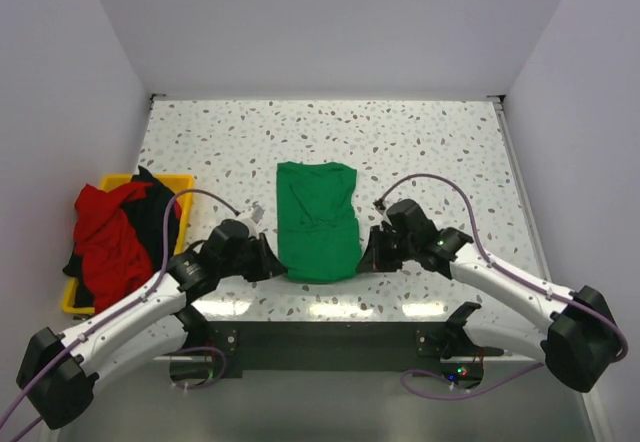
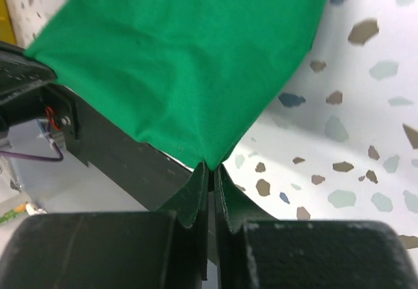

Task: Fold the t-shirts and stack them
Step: Fold the tshirt

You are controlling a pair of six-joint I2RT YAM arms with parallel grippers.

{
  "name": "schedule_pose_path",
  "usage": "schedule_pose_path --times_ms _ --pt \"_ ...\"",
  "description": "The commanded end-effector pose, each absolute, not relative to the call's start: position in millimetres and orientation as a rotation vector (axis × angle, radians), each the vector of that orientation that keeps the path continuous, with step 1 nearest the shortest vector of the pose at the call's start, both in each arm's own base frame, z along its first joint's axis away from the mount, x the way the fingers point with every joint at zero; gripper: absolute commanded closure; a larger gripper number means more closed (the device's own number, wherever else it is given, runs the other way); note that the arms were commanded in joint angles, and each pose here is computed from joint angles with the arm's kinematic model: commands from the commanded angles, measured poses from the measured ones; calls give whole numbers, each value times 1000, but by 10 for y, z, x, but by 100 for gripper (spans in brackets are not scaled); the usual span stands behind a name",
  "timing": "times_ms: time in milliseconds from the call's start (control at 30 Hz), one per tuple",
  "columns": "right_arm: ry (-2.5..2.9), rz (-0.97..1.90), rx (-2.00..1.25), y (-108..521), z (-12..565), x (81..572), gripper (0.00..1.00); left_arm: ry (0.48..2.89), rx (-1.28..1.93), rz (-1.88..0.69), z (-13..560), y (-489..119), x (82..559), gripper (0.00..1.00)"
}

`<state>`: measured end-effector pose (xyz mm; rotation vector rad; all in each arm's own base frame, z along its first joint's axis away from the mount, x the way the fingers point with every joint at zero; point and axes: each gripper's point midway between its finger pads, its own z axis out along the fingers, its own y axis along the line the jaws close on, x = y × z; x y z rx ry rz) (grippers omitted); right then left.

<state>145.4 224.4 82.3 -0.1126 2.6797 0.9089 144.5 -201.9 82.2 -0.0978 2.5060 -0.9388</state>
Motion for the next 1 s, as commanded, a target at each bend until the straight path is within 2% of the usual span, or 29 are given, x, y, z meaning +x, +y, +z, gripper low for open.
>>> schedule_pose_path --times_ms 0,300,600,667,733,767,833,867,900,933,967 --pt "2611 861 -148 2324 1113 1700 100 2417 -58 -938 1161 -2127 1677 100" --pt "2481 885 -109 2528 1666 2490 100 2356 22 -884 1719 -2320 2413 100" --pt "2456 889 7 2534 1820 3605 100 2301 -63 -864 1900 -2226 3410 100" --pt "2438 906 22 2561 1922 3863 100 2319 -102 -852 1787 -2180 3628 100" --pt "2482 897 67 2531 1695 4119 100 2311 -125 -862 1753 -2188 3873 100" --pt "2447 909 69 2556 1823 4288 100 2301 -142 -854 1743 -2139 3983 100" --pt "2498 912 103 2550 1553 4507 100 2298 -166 -854 1675 -2131 4213 100" --pt "2451 928 91 2588 1708 4684 100 2294 -194 -839 1637 -2042 4326 100" --pt "2504 915 124 2570 1416 4815 100 2294 -220 -828 1562 -2010 4460 100" --pt "2526 912 132 2568 1363 4869 100 2297 -238 -823 1506 -1970 4528 100" --pt "2480 923 127 2579 1498 5075 100 2280 -271 -818 1506 -1863 4654 100"
